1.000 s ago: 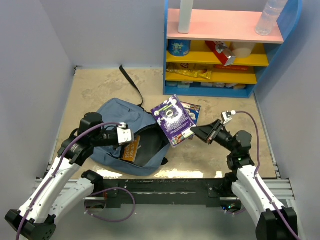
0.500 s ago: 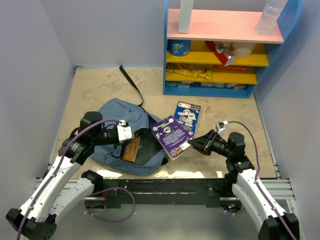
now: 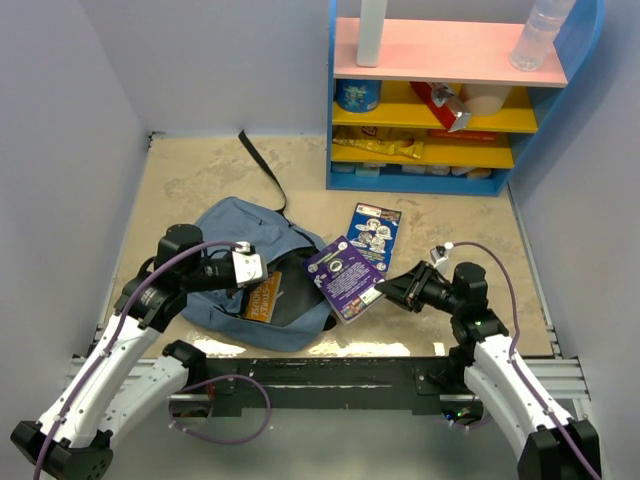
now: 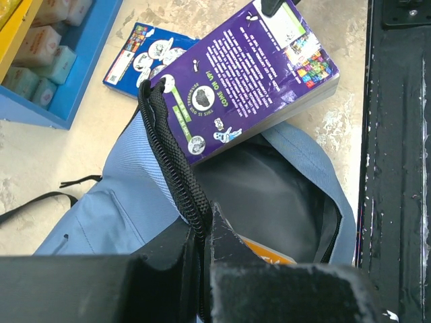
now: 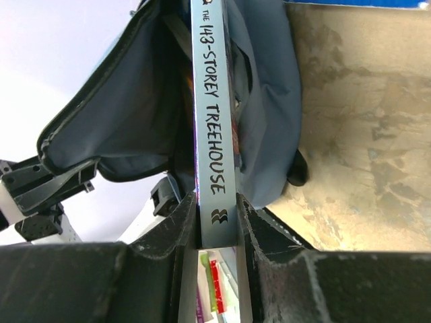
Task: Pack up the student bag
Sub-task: Place the book in the student bag.
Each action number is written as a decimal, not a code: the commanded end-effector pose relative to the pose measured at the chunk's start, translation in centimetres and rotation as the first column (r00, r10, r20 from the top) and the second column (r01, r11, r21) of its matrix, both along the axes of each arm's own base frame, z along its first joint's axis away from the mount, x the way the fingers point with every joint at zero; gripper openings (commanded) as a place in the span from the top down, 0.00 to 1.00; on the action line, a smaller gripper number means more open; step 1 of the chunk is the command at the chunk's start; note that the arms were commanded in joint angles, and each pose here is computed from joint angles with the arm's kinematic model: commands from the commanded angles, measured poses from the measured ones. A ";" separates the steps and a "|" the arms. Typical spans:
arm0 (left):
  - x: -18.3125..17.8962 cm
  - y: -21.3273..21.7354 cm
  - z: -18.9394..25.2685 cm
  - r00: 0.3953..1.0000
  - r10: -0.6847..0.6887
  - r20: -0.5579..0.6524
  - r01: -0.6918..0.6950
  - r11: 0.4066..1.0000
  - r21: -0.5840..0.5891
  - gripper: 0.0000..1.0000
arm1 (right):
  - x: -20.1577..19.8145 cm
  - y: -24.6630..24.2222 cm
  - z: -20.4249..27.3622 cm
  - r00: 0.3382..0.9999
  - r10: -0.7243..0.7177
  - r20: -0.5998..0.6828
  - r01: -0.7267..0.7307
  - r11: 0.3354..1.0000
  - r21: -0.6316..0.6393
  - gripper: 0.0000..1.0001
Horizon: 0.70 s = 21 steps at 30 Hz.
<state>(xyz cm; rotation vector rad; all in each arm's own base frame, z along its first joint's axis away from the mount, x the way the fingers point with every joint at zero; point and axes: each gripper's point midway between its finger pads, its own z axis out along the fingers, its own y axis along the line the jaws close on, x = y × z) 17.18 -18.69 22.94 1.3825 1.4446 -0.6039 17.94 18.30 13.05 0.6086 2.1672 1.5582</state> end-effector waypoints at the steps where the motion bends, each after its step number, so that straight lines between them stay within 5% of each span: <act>1: -0.1 -1.0 3.5 0.992 -0.053 0.112 0.063 0.995 -0.084 1.00 | 1.0 1.3 5.2 0.987 0.038 0.159 -0.047 0.997 0.056 1.00; 13: -0.3 -0.9 3.2 0.992 -0.061 0.108 0.070 0.994 -0.080 1.00 | 0.1 6.4 14.0 0.936 0.122 0.331 -0.202 0.954 0.219 1.00; 21: -0.3 -1.0 3.4 0.992 -0.058 0.116 0.069 0.994 -0.089 1.00 | -0.9 10.1 13.5 0.937 0.186 0.296 -0.274 0.917 0.290 1.00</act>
